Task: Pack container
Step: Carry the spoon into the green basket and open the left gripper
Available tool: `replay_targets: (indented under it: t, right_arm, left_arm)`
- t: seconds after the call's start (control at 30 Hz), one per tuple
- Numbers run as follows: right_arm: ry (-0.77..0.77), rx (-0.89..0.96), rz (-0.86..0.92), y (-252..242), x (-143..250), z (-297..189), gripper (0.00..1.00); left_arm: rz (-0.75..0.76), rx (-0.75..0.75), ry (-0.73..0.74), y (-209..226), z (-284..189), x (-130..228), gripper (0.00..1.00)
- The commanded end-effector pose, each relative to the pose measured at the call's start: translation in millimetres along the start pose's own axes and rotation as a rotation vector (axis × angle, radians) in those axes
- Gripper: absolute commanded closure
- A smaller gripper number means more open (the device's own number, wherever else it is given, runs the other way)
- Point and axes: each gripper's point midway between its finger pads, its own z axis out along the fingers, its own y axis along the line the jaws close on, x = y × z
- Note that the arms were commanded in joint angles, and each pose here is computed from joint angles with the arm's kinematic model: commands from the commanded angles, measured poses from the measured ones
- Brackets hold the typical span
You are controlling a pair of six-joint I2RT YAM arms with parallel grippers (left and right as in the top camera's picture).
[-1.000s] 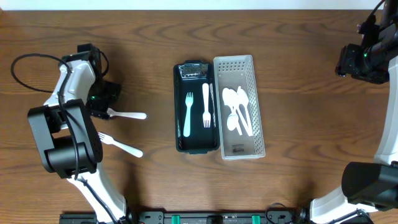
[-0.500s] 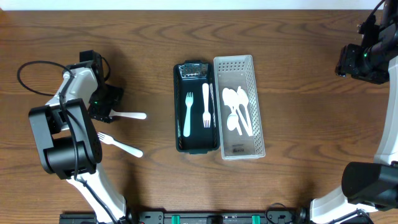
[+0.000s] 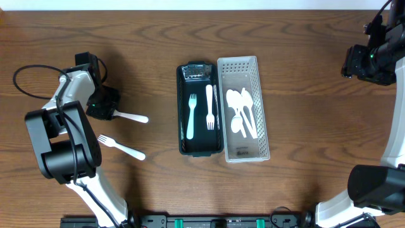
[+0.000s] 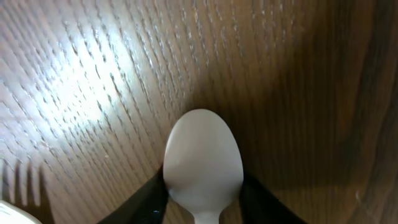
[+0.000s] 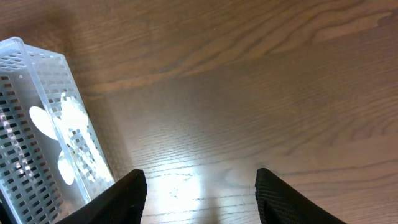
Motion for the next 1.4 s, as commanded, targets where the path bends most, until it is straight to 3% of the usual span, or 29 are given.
replay_targets:
  t: [0.0, 0.1, 0.2, 0.37, 0.6, 0.8, 0.97, 1.2, 1.37]
  right_arm:
    - [-0.017, 0.005, -0.005, -3.2, -3.0, -4.1, 0.41]
    - [-0.018, 0.005, -0.005, -3.2, -3.2, -4.1, 0.41]
    - [-0.018, 0.005, -0.005, -3.2, -3.3, -4.1, 0.41]
    - [-0.018, 0.005, -0.005, -3.2, -3.4, -4.1, 0.41]
    - [-0.029, 0.003, -0.005, -2.9, -6.0, -4.2, 0.41]
    - [-0.037, -0.004, -0.005, -1.6, -8.1, -4.2, 0.41]
    - [-0.039, -0.004, -0.006, -1.6, -8.5, -4.2, 0.41]
    - [-0.038, -0.004, -0.005, -1.6, -8.3, -4.2, 0.41]
    - [-0.026, -0.004, -0.005, -1.7, -5.2, -4.1, 0.41]
  left_arm:
    - [0.000, -0.045, -0.001, 14.4, 7.9, -1.6, 0.63]
    - [0.014, -0.035, -0.009, 11.8, 8.0, -3.5, 0.64]
    - [0.032, -0.012, -0.025, 6.0, 8.0, -7.5, 0.79]
    - [0.131, 0.024, -0.049, -7.8, -3.9, -13.3, 0.93]
    - [0.362, 0.177, -0.164, -53.9, -85.0, 0.8, 0.94]
    - [0.574, 0.402, -0.260, -92.7, -183.1, 63.6, 0.94]
    - [0.812, 0.543, -0.296, -105.3, -233.2, 143.1, 0.94]
    - [1.187, 0.518, -0.248, -109.1, -210.0, 239.2, 0.94]
    - [1.333, 0.364, -0.163, -105.4, -149.5, 265.4, 0.94]
